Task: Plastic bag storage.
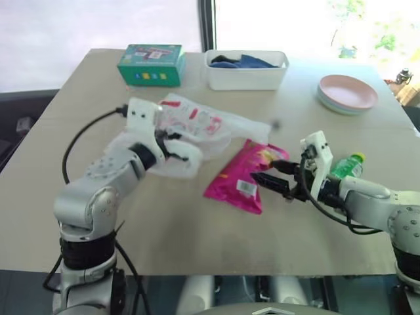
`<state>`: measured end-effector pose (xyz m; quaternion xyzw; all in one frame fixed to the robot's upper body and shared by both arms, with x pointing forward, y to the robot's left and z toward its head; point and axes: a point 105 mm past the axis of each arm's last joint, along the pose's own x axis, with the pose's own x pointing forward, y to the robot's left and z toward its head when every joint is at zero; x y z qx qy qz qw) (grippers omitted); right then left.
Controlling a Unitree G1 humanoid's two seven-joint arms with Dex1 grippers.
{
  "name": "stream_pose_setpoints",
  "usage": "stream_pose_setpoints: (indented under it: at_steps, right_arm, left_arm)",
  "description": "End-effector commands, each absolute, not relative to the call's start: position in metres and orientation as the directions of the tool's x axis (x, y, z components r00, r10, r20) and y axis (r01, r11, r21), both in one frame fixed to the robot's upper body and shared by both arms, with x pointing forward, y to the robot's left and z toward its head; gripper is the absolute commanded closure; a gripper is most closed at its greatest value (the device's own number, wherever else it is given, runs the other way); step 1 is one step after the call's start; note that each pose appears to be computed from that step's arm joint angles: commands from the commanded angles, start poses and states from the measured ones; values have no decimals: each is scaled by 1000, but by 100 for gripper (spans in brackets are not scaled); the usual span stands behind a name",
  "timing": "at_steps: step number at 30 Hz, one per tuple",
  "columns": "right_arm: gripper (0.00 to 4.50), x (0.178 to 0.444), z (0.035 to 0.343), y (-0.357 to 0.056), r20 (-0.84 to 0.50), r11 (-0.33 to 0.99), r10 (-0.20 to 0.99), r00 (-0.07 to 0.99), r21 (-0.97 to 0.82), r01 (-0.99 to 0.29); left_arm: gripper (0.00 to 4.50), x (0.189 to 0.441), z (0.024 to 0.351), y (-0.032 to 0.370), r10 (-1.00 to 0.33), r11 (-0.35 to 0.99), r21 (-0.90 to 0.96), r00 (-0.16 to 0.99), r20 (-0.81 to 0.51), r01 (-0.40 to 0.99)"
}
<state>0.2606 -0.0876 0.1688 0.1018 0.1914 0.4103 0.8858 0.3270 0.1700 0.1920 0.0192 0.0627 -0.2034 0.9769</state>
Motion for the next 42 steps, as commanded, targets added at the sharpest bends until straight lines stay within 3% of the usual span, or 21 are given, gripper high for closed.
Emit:
stream_pose_setpoints:
  at_steps: [1,5,10,14,18,25,28,31,32,37,42]
  right_arm:
    - [0,243,193,-90,-204,585,810,549,320,-745]
    - [0,237,180,-86,-271,588,808,523,341,-733]
    - [0,252,160,-82,-339,673,740,581,385,-631]
    - [0,267,160,-72,-314,667,736,600,489,-563]
    - [0,273,176,-51,-233,572,795,560,595,-564]
    - [0,295,143,-43,-410,729,684,603,414,-545]
    - [82,306,138,-48,-420,776,631,652,338,-533]
    - [221,310,141,-54,-406,779,626,666,289,-556]
    - [221,310,145,-56,-389,773,635,668,300,-559]
    - [422,281,178,-55,-227,556,824,519,502,-663]
    - [437,250,192,-50,-176,356,933,313,563,-746]
  left_arm:
    - [444,319,200,164,-454,889,14,886,-94,457]
    - [444,318,201,158,-493,868,16,864,-97,497]
    - [444,322,214,152,-510,857,52,858,-60,513]
    - [444,324,220,147,-524,846,84,850,-50,527]
    - [444,324,225,147,-524,846,98,851,-39,525]
    - [444,325,231,146,-499,862,94,866,-14,498]
    - [450,324,233,146,-492,865,107,871,-6,490]
    - [450,324,233,146,-493,864,106,870,-8,491]
    - [450,323,232,147,-495,862,116,869,-13,493]
    - [450,322,225,145,-519,839,164,853,-44,519]
    - [450,325,226,145,-543,815,211,838,-47,540]
